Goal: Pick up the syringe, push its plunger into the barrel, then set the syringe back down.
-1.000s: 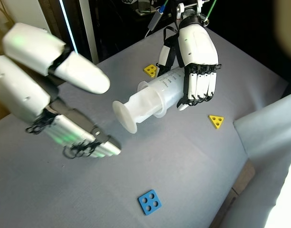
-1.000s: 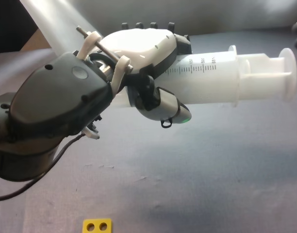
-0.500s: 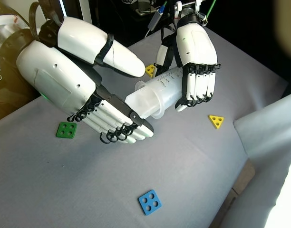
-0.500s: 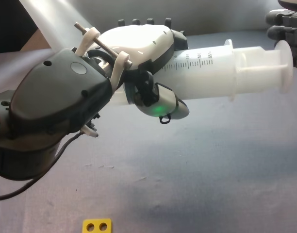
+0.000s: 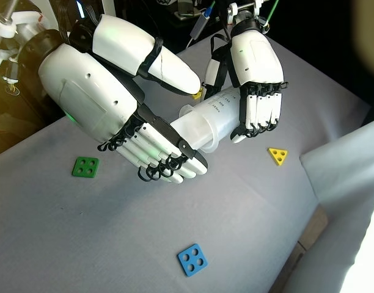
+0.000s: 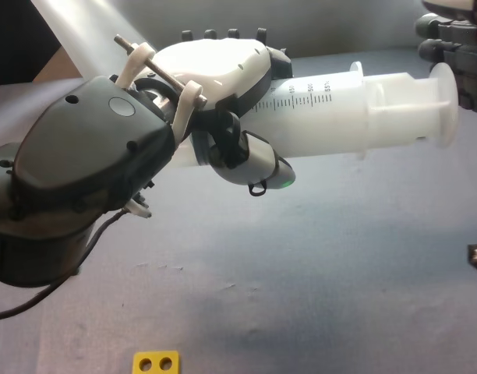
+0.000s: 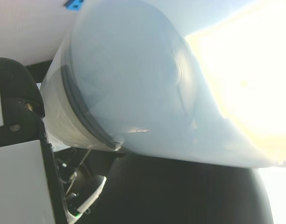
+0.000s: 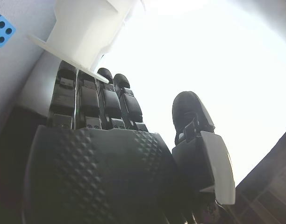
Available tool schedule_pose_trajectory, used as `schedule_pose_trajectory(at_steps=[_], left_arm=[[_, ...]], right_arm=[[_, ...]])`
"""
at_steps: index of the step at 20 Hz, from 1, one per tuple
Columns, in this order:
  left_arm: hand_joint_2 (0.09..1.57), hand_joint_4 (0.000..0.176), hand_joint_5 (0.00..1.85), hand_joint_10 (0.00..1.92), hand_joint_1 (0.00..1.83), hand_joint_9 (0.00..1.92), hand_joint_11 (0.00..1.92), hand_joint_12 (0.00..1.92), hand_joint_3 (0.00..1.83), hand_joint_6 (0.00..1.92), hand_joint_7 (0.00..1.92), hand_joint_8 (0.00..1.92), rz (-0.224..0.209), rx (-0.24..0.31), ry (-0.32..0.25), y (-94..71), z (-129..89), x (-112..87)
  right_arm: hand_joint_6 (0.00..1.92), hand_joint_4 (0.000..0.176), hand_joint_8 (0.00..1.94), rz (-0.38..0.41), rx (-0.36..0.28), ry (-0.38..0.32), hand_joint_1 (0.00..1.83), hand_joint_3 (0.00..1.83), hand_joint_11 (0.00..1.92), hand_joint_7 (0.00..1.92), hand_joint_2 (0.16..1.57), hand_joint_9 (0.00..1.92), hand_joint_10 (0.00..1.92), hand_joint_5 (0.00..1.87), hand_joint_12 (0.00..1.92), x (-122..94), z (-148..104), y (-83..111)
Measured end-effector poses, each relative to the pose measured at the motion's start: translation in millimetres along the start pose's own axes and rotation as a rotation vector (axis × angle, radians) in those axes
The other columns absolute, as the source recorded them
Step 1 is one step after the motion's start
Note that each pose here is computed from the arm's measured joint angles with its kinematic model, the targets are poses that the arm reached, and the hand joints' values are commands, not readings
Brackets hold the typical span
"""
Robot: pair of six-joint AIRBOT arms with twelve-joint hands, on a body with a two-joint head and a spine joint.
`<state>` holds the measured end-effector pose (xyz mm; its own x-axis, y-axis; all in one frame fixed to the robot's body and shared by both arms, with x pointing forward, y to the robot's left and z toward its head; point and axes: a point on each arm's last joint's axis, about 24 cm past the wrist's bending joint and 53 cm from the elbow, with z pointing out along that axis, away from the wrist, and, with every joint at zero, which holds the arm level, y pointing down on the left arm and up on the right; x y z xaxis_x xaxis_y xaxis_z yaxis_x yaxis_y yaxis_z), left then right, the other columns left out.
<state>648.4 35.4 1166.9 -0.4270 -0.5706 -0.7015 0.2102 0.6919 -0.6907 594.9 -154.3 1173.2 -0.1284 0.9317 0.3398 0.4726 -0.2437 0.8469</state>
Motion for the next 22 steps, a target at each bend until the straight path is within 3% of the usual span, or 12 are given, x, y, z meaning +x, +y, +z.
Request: schedule_pose_trajectory(at_steps=[4, 9, 20, 22], left_arm=[[1.25, 0.000, 0.60, 1.54, 1.34, 0.67, 0.47, 1.45, 0.00, 1.31, 0.79, 1.51, 0.010, -0.008, -0.009, 3.2, 0.0, -3.9], [1.27, 0.000, 0.61, 1.58, 1.33, 0.62, 0.46, 1.47, 0.00, 1.31, 0.74, 1.58, 0.016, -0.016, -0.016, 5.5, 0.0, -6.2], [1.26, 0.000, 0.58, 1.56, 1.34, 0.66, 0.45, 1.50, 0.00, 1.34, 0.79, 1.50, 0.017, -0.026, -0.026, 8.9, -0.1, -9.7], [1.27, 0.000, 0.53, 1.58, 1.33, 0.65, 0.45, 1.51, 0.00, 1.39, 0.78, 1.52, 0.013, -0.033, -0.028, 11.4, 0.5, -11.1]], right_arm=[[0.01, 0.000, 0.01, -0.005, 0.005, -0.017, 0.00, 0.00, 0.00, 0.09, 1.32, 0.07, 0.01, 0.09, 0.20, 7.4, 5.1, -4.9], [0.00, 0.000, 0.00, -0.012, 0.009, -0.034, 0.00, 0.00, 0.00, 0.09, 1.32, 0.08, 0.01, 0.09, 0.24, 17.1, 10.7, -10.6], [0.00, 0.000, 0.00, 0.005, 0.004, 0.043, 0.00, 0.00, 0.00, 0.09, 1.33, 0.07, 0.00, 0.09, 0.21, 65.6, 20.5, -21.3], [0.00, 0.000, 0.00, 0.011, -0.005, 0.036, 0.00, 0.00, 0.00, 0.06, 1.33, 0.05, 0.00, 0.07, 0.13, 69.6, 21.8, -21.9]])
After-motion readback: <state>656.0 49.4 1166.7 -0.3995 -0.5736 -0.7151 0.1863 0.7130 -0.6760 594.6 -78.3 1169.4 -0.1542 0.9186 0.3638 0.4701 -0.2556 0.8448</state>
